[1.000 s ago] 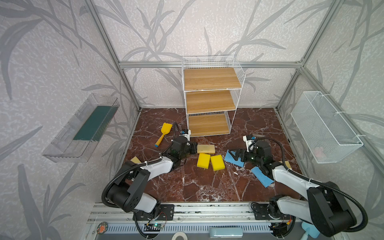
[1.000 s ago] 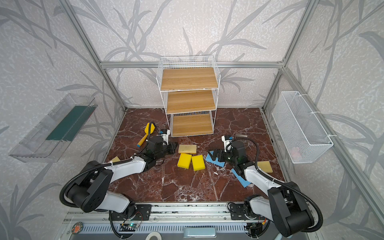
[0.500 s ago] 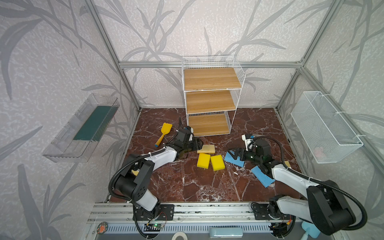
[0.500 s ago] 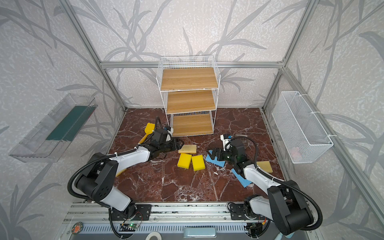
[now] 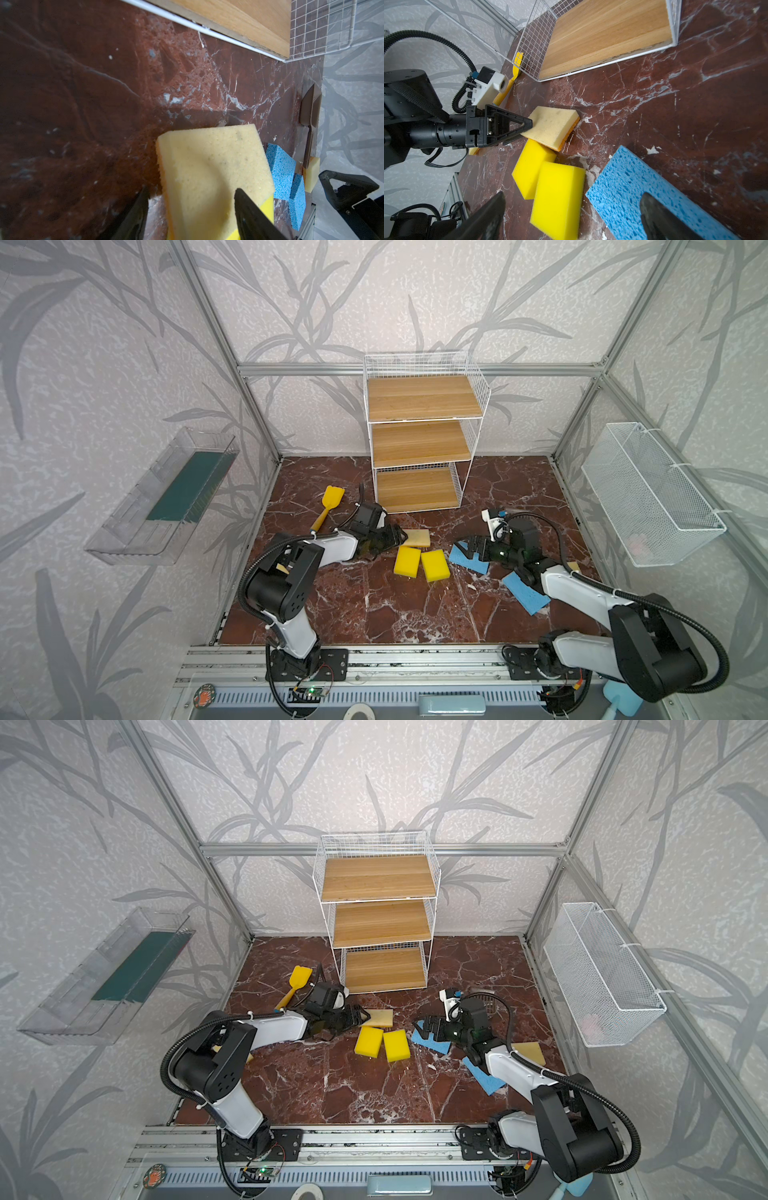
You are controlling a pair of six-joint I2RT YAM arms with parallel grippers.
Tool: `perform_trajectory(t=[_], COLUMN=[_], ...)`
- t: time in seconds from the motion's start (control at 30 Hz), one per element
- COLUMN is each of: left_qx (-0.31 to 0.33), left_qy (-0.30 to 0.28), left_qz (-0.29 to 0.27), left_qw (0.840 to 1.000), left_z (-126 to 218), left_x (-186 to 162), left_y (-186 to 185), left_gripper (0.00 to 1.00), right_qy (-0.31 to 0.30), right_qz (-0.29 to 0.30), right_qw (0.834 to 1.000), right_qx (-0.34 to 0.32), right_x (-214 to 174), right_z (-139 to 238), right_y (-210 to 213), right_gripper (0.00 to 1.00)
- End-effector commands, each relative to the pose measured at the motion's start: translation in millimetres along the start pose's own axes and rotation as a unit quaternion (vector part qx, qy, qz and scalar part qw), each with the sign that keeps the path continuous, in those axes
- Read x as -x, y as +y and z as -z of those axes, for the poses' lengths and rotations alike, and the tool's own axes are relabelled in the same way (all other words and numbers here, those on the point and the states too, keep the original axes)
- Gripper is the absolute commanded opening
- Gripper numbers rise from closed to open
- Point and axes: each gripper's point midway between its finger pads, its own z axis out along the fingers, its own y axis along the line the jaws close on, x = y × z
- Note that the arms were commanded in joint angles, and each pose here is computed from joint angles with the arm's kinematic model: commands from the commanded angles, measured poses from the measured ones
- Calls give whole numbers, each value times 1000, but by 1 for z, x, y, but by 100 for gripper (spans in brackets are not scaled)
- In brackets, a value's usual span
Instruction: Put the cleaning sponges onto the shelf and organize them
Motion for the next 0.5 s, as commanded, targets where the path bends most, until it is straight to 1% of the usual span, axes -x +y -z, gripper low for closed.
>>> perform_trajectory(t=[0.0, 0.17, 0.3, 0.37, 0.47], left_qx=[-17, -19, -20, -21, -21], left_qy=[-1, -7, -20, -30, -51], left_qz=[10, 12, 10, 5, -7], left_qw=[1000, 1000, 1000, 999, 998], left_z=[-3, 0, 9, 17, 31], left_x=[5, 8, 12, 16, 23], left_y=[-7, -11, -16, -20, -28], left_gripper=[59, 37, 27, 18, 16], right_qy=[4, 15, 21, 23, 23], right_qz=[1, 1, 0, 0, 1], right_qw=[1000, 1000, 1000, 1000, 1000], right_qx=[10, 1, 3, 5, 7], right_x=[7, 3, 1, 0, 1], right_z=[-2, -1, 0, 0, 1], right_y=[8, 5, 7, 8, 10], right_gripper=[98, 98, 97, 97, 97])
